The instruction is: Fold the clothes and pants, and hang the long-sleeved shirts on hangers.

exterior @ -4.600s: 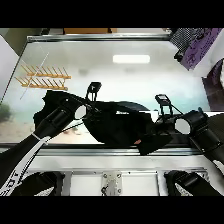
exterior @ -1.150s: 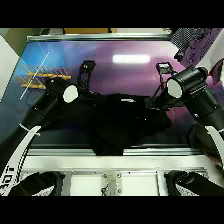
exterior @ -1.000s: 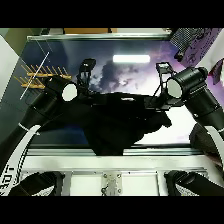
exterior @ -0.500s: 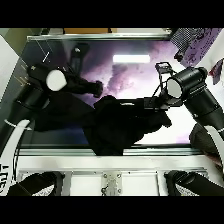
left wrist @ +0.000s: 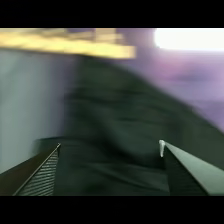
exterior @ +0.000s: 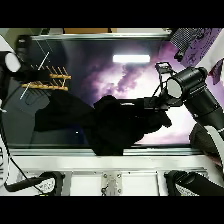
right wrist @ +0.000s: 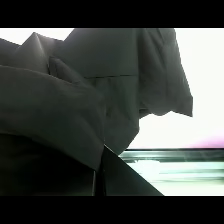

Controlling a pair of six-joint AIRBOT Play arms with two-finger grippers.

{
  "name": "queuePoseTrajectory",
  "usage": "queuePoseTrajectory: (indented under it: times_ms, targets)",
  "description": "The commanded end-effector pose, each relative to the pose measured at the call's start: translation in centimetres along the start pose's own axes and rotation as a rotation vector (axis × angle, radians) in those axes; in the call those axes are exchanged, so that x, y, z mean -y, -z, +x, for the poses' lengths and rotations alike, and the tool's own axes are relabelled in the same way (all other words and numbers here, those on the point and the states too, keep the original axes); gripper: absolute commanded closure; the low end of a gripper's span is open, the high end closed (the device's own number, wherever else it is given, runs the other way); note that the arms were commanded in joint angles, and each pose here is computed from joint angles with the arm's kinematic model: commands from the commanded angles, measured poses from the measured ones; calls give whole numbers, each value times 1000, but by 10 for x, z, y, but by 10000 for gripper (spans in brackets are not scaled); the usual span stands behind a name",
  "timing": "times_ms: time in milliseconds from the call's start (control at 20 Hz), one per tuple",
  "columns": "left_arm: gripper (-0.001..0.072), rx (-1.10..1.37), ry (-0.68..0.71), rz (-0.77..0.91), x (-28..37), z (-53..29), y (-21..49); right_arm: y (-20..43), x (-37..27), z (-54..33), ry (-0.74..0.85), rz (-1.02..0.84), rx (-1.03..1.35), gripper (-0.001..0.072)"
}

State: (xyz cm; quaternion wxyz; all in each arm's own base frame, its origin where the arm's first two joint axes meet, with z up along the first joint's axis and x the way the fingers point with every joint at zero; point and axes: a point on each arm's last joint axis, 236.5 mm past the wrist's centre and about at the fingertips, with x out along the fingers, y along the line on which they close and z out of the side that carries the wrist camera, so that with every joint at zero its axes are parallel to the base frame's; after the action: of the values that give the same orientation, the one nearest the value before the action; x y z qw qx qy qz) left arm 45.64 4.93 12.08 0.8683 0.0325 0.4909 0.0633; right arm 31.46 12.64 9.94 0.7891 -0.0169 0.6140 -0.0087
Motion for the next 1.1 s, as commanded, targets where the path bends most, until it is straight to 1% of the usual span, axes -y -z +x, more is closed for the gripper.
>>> queuePoseTrajectory:
  times_ms: [0,150,250,350,450,550,700,900,1050]
  targets:
    - [23,-11,-154,-128,-117,41,9,0,0,0,0,-1,-2,693]
    - [23,-5,-220,-212,-183,81,23,0,0,0,0,0,-2,693]
    - [23,-38,-227,-163,-200,112,35,0,0,0,0,0,-2,693]
    - [24,-74,-218,-98,-204,142,41,0,0,0,0,-1,-2,693]
    - [23,-78,-215,-92,-207,167,35,0,0,0,0,0,-2,693]
    - [24,-96,-205,-31,-205,188,27,0,0,0,0,-1,-2,693]
    - [24,-182,-277,101,-212,212,29,0,0,1,1,0,-3,693]
    - [24,-196,-281,111,-213,238,28,0,0,1,1,0,-2,693]
    - [23,-199,-279,162,-214,255,30,0,0,2,3,-1,-6,693]
